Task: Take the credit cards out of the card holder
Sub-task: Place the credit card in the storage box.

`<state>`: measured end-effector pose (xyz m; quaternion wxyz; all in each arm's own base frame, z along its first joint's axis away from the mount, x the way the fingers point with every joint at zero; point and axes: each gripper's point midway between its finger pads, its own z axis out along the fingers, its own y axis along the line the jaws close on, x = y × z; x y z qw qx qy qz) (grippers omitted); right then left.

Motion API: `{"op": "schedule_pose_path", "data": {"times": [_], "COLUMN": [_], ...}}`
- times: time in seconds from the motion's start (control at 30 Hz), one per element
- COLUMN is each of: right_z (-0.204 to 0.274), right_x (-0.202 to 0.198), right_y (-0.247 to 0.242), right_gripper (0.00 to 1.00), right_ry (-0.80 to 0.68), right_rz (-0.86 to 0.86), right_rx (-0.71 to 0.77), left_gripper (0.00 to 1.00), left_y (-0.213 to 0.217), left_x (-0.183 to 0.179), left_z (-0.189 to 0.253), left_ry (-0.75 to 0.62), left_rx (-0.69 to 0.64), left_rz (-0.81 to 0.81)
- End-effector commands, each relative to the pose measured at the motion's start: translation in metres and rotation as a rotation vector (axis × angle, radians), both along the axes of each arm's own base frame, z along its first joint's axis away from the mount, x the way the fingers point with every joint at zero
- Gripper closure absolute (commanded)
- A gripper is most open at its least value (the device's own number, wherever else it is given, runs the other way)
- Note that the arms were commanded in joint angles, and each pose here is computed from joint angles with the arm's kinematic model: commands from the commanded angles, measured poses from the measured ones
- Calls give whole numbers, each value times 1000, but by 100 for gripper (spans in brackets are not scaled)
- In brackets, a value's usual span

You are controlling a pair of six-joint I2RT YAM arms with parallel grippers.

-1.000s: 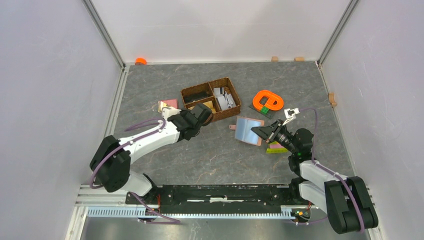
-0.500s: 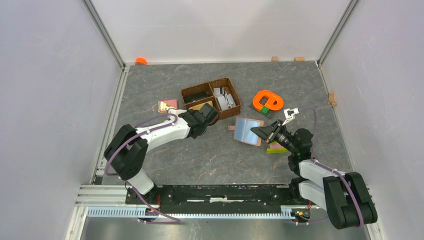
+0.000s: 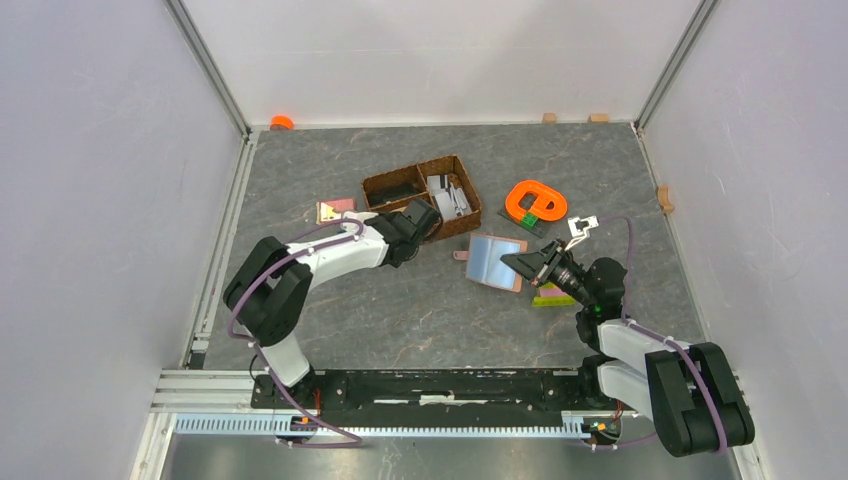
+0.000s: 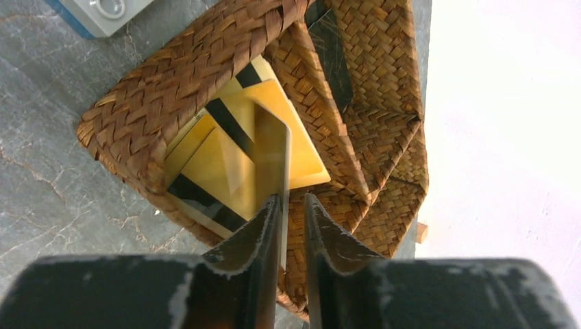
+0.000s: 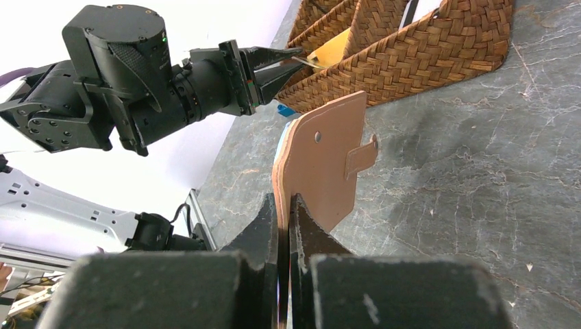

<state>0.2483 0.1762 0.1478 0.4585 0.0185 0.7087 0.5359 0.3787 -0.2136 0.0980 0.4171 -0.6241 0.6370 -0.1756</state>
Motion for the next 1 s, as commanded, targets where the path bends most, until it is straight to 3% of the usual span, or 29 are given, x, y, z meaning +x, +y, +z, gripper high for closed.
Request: {"op": "schedule_pose_path", "data": {"times": [0.0, 0.43, 0.7, 0.8, 0.97], "right_z": [13, 13, 13, 14, 15], "right_x": [-3, -3, -3, -2, -2], "right_y": [1, 2, 2, 2, 2], "right_gripper": [100, 100, 100, 100, 100], "right_ry": [-64, -70, -81, -90, -98], "right_rz": [17, 21, 27, 25, 27], "right_rx": [16, 12, 6, 4, 1], "left_gripper": [71, 62, 36, 31, 23], "left_y": [8, 5, 21, 2, -15], "left_x": [18, 3, -23, -28, -46], "left_z": [22, 52, 96, 109, 119], "left_ry": [-99, -74, -152, -251, -309], "left_rx": [-143, -155, -65, -46, 108], "left_rz": [145, 14, -152, -378, -744]}}
